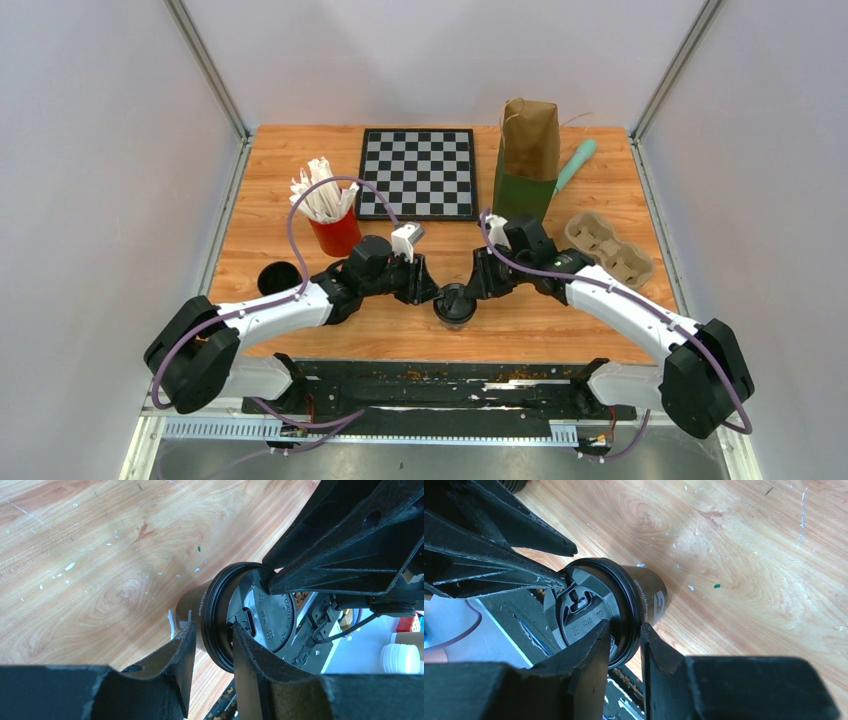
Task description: Pack the takeout coffee
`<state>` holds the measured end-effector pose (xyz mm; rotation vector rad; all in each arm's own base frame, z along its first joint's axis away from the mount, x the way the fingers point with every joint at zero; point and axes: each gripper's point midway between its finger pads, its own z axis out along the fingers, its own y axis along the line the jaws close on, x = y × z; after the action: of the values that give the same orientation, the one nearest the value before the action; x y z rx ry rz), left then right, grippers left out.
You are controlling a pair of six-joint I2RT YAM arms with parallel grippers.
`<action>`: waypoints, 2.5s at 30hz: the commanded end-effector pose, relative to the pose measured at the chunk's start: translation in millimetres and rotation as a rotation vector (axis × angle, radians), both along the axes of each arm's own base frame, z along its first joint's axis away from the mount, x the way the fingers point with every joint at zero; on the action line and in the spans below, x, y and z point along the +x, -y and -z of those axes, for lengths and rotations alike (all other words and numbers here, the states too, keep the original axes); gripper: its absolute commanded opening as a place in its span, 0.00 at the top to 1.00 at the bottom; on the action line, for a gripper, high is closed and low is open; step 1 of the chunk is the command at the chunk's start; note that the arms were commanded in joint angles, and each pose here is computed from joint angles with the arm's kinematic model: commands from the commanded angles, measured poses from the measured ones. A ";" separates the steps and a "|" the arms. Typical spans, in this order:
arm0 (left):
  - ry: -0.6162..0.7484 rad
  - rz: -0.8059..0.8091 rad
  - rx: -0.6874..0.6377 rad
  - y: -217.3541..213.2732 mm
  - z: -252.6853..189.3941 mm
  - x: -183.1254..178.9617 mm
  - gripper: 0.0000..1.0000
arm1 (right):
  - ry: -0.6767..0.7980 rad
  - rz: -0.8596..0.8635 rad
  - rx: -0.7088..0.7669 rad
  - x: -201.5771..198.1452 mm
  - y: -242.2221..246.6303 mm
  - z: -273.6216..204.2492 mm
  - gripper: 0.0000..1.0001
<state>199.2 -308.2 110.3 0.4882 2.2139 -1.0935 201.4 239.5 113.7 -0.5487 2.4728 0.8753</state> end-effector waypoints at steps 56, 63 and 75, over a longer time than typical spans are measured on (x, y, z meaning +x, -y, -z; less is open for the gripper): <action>-0.077 -0.045 0.006 -13.4 13.7 -25.7 0.60 | -0.137 0.220 0.056 -35.4 13.0 -7.8 0.37; -0.100 -0.011 -0.010 -12.4 17.8 -34.6 0.60 | -0.183 0.223 0.089 -50.4 7.6 3.5 0.35; -0.170 0.060 0.003 -15.1 32.1 -59.1 0.62 | -0.255 0.245 0.064 -78.2 -4.7 32.2 0.43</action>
<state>153.5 -291.2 77.1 0.4263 2.3689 -1.1532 121.2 235.0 82.2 -0.1811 2.6813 0.9556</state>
